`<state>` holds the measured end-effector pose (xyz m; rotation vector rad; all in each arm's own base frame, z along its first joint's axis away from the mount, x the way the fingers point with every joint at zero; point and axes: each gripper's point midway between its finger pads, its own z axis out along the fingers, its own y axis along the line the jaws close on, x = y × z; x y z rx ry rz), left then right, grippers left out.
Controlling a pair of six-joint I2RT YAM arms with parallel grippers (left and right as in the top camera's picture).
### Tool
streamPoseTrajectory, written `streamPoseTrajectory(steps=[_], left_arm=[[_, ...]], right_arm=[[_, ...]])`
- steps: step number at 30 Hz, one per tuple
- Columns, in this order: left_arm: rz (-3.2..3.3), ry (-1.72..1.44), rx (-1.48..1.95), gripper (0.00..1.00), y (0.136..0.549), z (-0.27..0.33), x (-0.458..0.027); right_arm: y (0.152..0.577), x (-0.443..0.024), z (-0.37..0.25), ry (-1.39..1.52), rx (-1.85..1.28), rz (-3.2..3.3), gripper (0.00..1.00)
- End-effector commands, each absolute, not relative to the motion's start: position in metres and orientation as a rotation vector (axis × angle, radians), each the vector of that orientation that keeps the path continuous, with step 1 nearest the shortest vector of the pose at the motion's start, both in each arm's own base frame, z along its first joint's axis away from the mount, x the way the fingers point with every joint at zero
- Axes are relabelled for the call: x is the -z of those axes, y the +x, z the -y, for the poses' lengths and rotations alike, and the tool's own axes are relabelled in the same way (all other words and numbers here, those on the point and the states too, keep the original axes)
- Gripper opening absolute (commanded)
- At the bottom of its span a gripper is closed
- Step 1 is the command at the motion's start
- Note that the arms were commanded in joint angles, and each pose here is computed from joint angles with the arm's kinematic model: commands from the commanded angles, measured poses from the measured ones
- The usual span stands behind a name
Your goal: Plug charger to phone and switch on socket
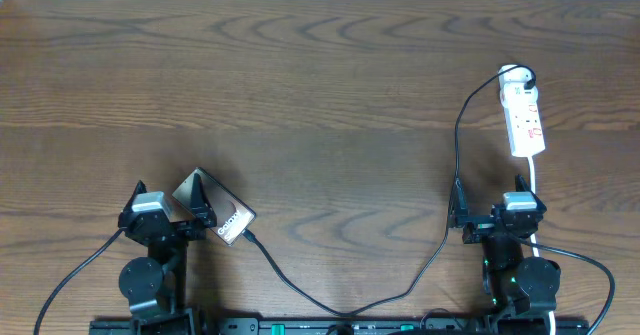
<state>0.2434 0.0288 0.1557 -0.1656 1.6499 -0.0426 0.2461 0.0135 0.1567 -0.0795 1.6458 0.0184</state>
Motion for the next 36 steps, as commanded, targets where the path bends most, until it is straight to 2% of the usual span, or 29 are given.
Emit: streamPoseTrajectory(steps=[1,12,19,33,36], left_arm=[[-1.698,-0.148,0.076,0.93,0.243,-0.023,-0.142],[-1.699,-0.147,0.077,0.93,0.243,-0.022,-0.142],[-1.706,-0.058,0.154,0.93,0.244,0.003,-0.142],[-1.707,-0.046,0.165,0.93,0.244,0.007,-0.142],[-1.718,0.007,0.211,0.93,0.243,0.022,-0.140]], right_arm=[[0.246,-0.156,-0.015,-0.092,-0.011,-1.644,0.99],[0.246,-0.156,-0.015,-0.092,-0.011,-1.644,0.99],[0.246,-0.156,-0.015,-0.092,-0.011,-1.644,0.99],[0.246,-0.156,-0.015,-0.092,-0.011,-1.644,0.99],[0.246,-0.156,-0.015,-0.092,-0.011,-1.644,0.99]])
